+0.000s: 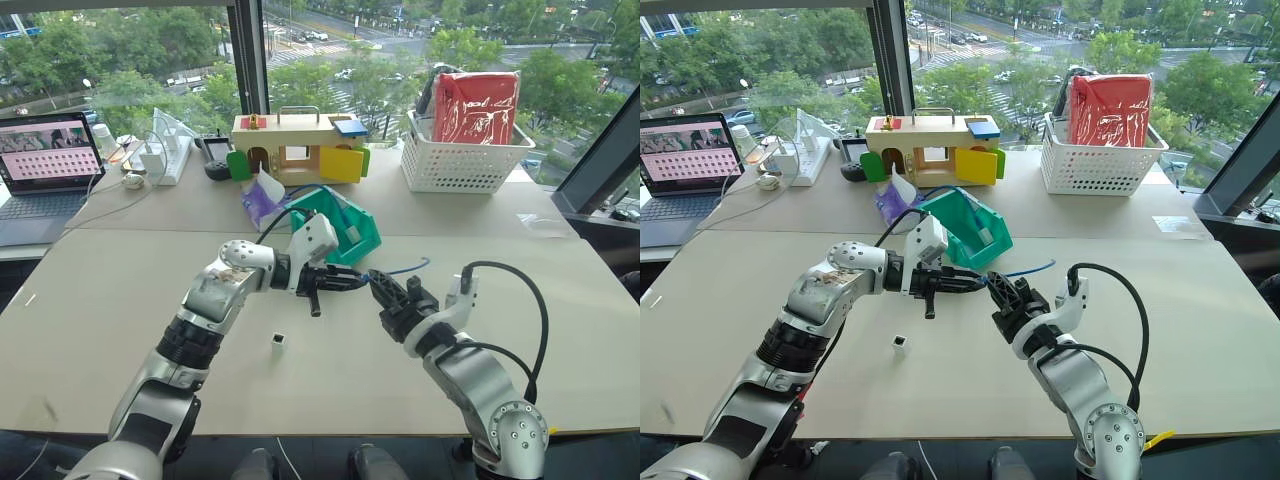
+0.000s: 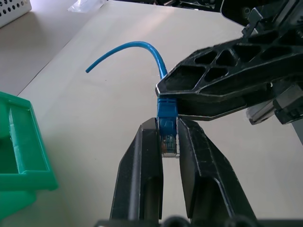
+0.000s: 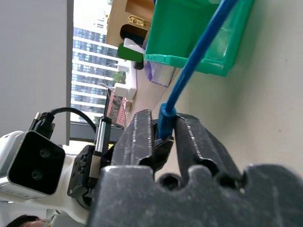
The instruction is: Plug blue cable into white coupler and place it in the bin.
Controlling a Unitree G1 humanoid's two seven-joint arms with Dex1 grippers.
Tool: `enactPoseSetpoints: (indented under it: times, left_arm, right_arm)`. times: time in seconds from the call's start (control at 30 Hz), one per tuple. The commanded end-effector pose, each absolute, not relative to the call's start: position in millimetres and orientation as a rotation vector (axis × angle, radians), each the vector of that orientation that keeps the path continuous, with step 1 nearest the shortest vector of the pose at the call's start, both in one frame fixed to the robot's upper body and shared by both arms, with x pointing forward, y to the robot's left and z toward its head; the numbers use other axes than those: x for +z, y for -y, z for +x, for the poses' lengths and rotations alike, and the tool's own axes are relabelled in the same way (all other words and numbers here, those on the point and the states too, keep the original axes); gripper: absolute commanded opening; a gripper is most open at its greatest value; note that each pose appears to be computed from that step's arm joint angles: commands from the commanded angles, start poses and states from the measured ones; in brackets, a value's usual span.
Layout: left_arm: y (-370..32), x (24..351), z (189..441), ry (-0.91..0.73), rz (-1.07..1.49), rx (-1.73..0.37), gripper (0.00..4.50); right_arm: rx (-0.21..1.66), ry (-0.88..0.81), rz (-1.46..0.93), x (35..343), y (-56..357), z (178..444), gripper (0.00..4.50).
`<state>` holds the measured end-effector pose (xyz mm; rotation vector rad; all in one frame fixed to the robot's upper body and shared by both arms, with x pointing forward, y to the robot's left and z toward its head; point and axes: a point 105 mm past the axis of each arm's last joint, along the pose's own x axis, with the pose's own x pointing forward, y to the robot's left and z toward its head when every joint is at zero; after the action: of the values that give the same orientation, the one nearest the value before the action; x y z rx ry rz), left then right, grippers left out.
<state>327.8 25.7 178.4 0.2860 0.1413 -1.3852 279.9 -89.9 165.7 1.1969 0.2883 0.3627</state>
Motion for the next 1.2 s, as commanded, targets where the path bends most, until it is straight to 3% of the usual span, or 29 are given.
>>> enactPoseSetpoints:
  times: [0.03, 0.07, 0.2, 0.33, 0.4, 0.53, 0.6, 0.8, 0.93, 1.03, 1.2]
  left_arm:
    - [-22.9, 187.0, 322.5, -0.111, 0.261, -1.414, 1.08]
    - [-24.6, 187.9, 321.6, -0.117, 0.252, -1.421, 1.24]
    - [-37.1, 197.7, 323.5, -0.107, 0.232, -1.417, 2.64]
    - [-105.3, 217.8, 348.5, -0.092, 0.164, -1.244, 4.10]
    - [-130.7, 220.8, 348.0, -0.096, 0.136, -1.186, 4.45]
    - [-163.3, 218.6, 330.5, -0.094, 0.095, -1.118, 4.45]
    - [-176.6, 208.2, 307.3, -0.105, 0.103, -1.108, 4.45]
    - [-193.0, 184.1, 268.3, -0.078, 0.070, -0.936, 4.45]
    - [-184.9, 149.8, 234.3, -0.113, 0.031, -0.780, 4.45]
    - [-179.9, 131.5, 228.0, -0.099, 0.018, -0.616, 4.45]
    - [-152.5, 115.3, 212.4, -0.116, -0.047, -0.575, 4.45]
  right_arm:
    - [0.427, -0.234, 1.212, 181.8, 87.1, 275.2, 0.00]
    - [0.426, -0.233, 1.212, 182.0, 87.6, 275.3, 0.00]
    - [0.420, -0.222, 1.214, 182.7, 89.5, 276.0, 0.00]
    - [0.430, -0.208, 1.220, 185.7, 91.7, 281.8, 0.00]
    - [0.446, -0.213, 1.215, 186.6, 90.7, 284.4, 0.00]
    - [0.476, -0.222, 1.159, 186.4, 90.7, 293.3, 0.00]
    - [0.515, -0.229, 1.022, 185.8, 91.5, 300.9, 0.00]
    - [0.574, -0.245, 0.830, 189.4, 104.6, 325.1, 0.00]
    - [0.622, -0.277, 0.786, 188.4, 102.9, 334.5, 0.00]
    - [0.646, -0.289, 0.772, 187.9, 99.1, 337.3, 0.00]
    - [0.657, -0.296, 0.758, 188.0, 96.9, 339.0, 0.00]
